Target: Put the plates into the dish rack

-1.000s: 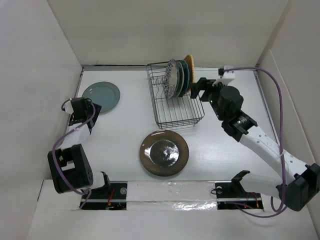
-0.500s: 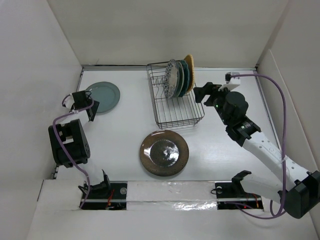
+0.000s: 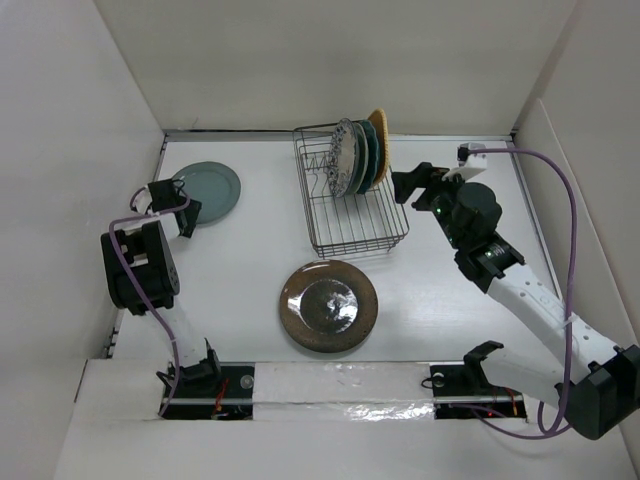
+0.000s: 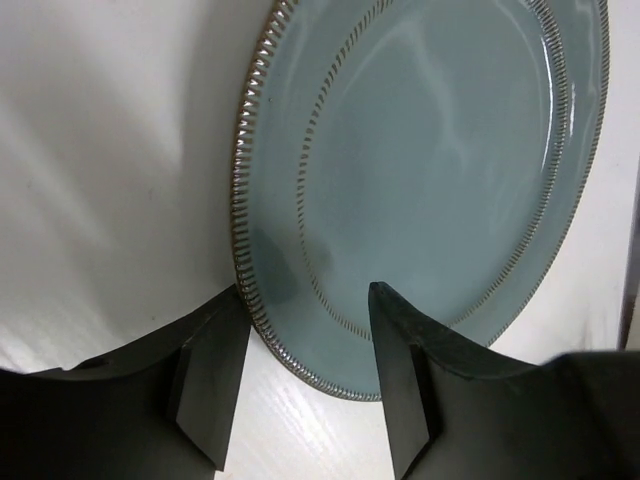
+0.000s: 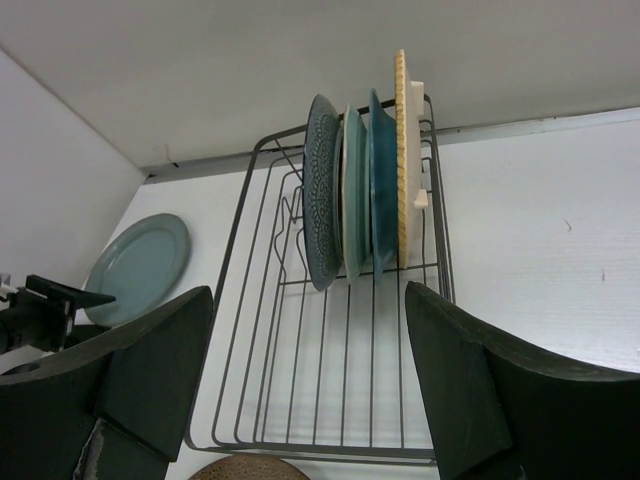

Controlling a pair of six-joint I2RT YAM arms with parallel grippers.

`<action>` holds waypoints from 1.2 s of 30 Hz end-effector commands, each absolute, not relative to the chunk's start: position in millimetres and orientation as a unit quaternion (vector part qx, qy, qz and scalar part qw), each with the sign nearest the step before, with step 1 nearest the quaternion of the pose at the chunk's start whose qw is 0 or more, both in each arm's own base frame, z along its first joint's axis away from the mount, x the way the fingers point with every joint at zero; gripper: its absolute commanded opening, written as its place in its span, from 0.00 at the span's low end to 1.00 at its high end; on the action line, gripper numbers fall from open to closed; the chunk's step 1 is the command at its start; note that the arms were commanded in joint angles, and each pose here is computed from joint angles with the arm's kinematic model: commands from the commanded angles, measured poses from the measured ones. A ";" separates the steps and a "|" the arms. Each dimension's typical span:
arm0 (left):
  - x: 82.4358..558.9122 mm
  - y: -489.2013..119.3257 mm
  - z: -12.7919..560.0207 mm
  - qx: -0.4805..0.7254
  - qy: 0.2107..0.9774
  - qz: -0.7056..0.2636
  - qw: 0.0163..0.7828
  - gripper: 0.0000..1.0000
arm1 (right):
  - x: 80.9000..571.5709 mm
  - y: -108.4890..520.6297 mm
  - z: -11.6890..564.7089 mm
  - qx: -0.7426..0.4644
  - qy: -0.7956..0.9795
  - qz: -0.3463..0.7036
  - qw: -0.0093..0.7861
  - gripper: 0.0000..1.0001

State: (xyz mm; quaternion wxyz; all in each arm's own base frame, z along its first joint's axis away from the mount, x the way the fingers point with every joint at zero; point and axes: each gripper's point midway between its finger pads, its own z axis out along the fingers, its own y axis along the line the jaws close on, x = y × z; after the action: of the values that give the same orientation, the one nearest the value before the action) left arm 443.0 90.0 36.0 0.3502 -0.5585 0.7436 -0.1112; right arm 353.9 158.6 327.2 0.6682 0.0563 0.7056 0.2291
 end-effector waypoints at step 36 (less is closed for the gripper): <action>406.4 95.0 275.6 -0.375 0.645 -0.131 0.653 0.00 | 333.3 217.9 356.9 -0.027 0.684 0.313 0.659 0.32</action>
State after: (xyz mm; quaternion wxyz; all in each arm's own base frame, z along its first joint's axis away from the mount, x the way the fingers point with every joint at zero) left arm 403.2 99.7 178.1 0.5430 -0.4343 0.7119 -0.0986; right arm 341.0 196.2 325.1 0.6491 0.0044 0.7114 0.2694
